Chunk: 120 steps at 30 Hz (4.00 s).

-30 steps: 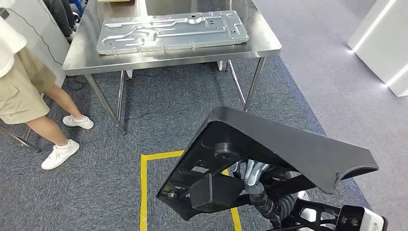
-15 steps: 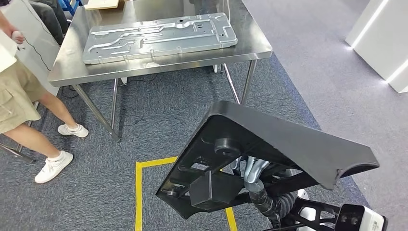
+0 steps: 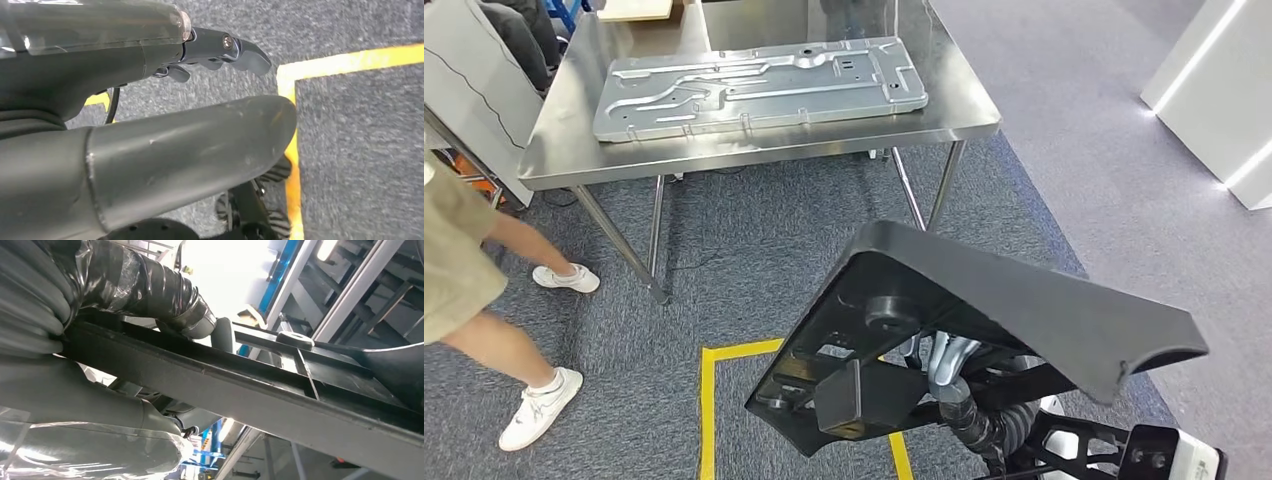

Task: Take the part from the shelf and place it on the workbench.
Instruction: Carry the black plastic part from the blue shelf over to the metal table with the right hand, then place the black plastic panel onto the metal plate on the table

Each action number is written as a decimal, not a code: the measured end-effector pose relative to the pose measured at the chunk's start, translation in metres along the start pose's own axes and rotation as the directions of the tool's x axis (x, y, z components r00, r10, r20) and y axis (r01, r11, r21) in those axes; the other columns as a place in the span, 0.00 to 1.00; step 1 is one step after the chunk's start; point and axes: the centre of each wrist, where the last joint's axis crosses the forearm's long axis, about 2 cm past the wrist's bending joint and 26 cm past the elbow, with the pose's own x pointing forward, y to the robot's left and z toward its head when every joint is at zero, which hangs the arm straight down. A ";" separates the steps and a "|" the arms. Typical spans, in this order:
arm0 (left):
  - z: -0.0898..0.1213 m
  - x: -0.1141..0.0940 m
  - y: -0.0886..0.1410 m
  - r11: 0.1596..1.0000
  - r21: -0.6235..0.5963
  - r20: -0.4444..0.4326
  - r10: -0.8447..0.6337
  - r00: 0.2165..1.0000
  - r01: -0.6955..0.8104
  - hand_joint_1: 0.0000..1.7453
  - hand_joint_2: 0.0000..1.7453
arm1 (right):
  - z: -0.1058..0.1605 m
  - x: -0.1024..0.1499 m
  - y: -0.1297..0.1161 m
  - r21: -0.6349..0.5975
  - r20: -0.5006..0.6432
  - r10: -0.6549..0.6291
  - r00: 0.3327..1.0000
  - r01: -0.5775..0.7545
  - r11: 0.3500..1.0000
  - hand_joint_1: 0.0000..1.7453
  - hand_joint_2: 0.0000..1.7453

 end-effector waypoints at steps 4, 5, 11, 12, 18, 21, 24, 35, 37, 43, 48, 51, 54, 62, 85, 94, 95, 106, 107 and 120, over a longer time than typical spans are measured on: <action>0.000 0.001 -0.001 1.000 -0.002 0.003 0.002 1.000 -0.002 0.00 0.00 | 0.002 -0.001 -0.001 0.001 -0.008 -0.001 1.000 0.001 1.000 0.99 1.00; 0.000 0.002 -0.001 1.000 -0.003 0.006 0.003 1.000 -0.003 0.00 0.00 | 0.002 -0.001 -0.001 0.002 -0.010 -0.002 1.000 0.002 1.000 0.99 1.00; 0.000 0.004 -0.002 1.000 -0.007 0.016 0.009 1.000 -0.009 0.00 0.00 | 0.004 -0.002 -0.002 0.015 -0.030 0.017 0.999 -0.017 1.000 0.99 1.00; 0.000 0.003 -0.001 1.000 -0.006 0.014 0.011 1.000 -0.011 0.00 0.00 | 0.005 -0.002 -0.003 0.016 -0.036 0.024 0.999 -0.023 1.000 0.99 1.00; 0.000 0.001 0.001 1.000 -0.001 0.011 0.015 1.000 -0.015 0.00 0.00 | 0.009 -0.003 -0.005 0.022 -0.061 0.053 0.997 -0.051 0.998 0.99 1.00; 0.000 0.002 0.002 1.000 0.001 0.013 0.012 1.000 -0.012 0.00 0.00 | 0.012 -0.003 -0.006 0.033 -0.075 0.063 0.995 -0.061 0.998 0.99 1.00; 0.000 0.003 0.001 1.000 0.000 0.015 0.012 1.000 -0.012 0.00 0.00 | 0.013 -0.002 -0.007 0.044 -0.082 0.065 0.994 -0.062 0.997 0.99 1.00; 0.000 0.003 -0.001 1.000 -0.005 0.014 0.014 1.000 -0.013 0.00 0.00 | 0.020 -0.003 -0.011 0.044 -0.117 0.069 0.991 -0.064 0.997 0.99 1.00; 0.000 0.003 -0.001 1.000 -0.005 0.015 0.014 1.000 -0.014 0.00 0.00 | 0.020 -0.003 -0.012 0.046 -0.117 0.068 0.991 -0.063 0.997 0.99 1.00; -0.001 0.005 -0.002 1.000 -0.007 0.019 0.015 1.000 -0.015 0.00 0.00 | 0.020 -0.003 -0.012 0.055 -0.117 0.066 0.991 -0.059 0.997 0.99 1.00; 0.000 0.000 -0.001 1.000 -0.006 0.011 0.014 1.000 -0.014 0.00 0.00 | 0.022 -0.003 -0.012 0.057 -0.124 0.062 0.990 -0.055 0.997 0.99 1.00; 0.000 0.000 -0.001 1.000 -0.006 0.012 0.015 1.000 -0.015 0.00 0.00 | 0.023 -0.003 -0.012 0.055 -0.126 0.060 0.990 -0.053 0.997 0.99 1.00; 0.000 0.001 -0.001 1.000 -0.009 0.015 0.011 1.000 -0.011 0.00 0.00 | 0.022 -0.003 -0.013 0.058 -0.124 0.059 0.990 -0.053 0.997 0.99 1.00; 0.000 0.000 -0.002 1.000 -0.012 0.016 0.010 1.000 -0.010 0.00 0.00 | 0.025 -0.003 -0.012 0.062 -0.130 0.052 0.990 -0.044 0.997 0.99 1.00; 0.000 0.000 -0.006 1.000 -0.020 0.015 0.008 1.000 -0.008 0.00 0.00 | 0.021 -0.004 -0.014 0.075 -0.127 0.056 0.990 -0.047 0.996 0.99 1.00; 0.000 -0.001 -0.007 1.000 -0.021 0.008 -0.008 1.000 0.008 0.00 0.00 | 0.021 -0.004 -0.014 0.085 -0.127 0.051 0.991 -0.040 0.996 0.99 1.00; 0.001 -0.001 -0.008 1.000 -0.023 0.008 -0.008 1.000 0.008 0.00 0.00 | 0.021 -0.004 -0.014 0.085 -0.126 0.051 0.991 -0.040 0.996 0.99 1.00; 0.000 0.001 -0.009 1.000 -0.028 0.009 -0.006 1.000 0.007 0.00 0.00 | 0.018 -0.004 -0.015 0.096 -0.113 0.053 0.992 -0.042 0.994 0.99 1.00; 0.000 0.000 -0.008 1.000 -0.022 0.001 -0.006 1.000 0.006 0.00 0.00 | 0.018 -0.004 -0.015 0.098 -0.112 0.054 0.992 -0.043 0.994 0.99 1.00; 0.000 -0.001 0.020 0.997 0.076 -0.082 -0.001 0.997 0.007 0.00 0.00 | 0.012 0.005 -0.031 0.097 -0.081 0.131 0.988 -0.124 0.988 0.99 1.00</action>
